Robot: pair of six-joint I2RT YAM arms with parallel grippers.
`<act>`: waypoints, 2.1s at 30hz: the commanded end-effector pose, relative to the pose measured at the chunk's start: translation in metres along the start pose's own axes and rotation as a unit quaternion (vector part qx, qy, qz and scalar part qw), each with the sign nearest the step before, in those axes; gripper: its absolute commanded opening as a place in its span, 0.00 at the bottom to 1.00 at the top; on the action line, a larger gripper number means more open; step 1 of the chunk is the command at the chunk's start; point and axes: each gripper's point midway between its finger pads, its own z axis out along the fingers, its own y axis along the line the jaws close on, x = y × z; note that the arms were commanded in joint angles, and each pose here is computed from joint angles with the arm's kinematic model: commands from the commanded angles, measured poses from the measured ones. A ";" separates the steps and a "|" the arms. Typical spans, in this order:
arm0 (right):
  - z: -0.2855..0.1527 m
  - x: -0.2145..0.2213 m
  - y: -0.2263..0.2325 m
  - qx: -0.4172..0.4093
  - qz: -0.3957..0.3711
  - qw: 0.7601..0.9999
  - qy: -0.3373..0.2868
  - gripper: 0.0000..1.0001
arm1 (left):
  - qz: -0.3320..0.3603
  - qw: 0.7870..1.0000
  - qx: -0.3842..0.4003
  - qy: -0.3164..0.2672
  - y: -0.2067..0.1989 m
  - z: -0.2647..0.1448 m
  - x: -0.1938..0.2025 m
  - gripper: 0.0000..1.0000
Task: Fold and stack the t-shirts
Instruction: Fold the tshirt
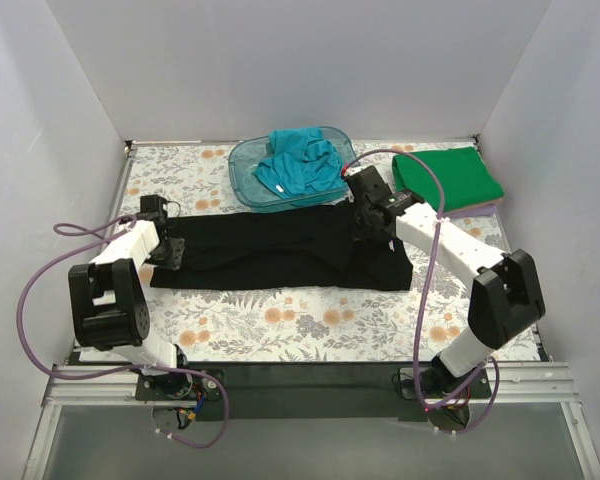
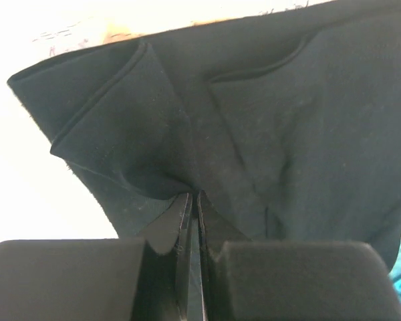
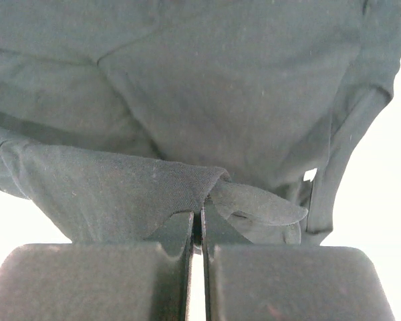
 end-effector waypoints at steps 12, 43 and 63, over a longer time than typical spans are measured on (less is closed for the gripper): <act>0.046 -0.048 -0.015 0.006 -0.016 1.000 -0.007 0.01 | 0.028 1.000 0.004 -0.004 -0.043 0.008 -0.015 0.51; 0.039 0.005 0.061 -0.222 0.044 0.974 0.002 0.98 | 0.053 0.982 0.181 -0.007 -0.042 -0.076 -0.020 0.98; 0.103 -0.102 0.093 -0.192 0.047 0.976 -0.091 0.95 | 0.053 0.987 0.147 -0.040 -0.029 -0.084 -0.034 0.98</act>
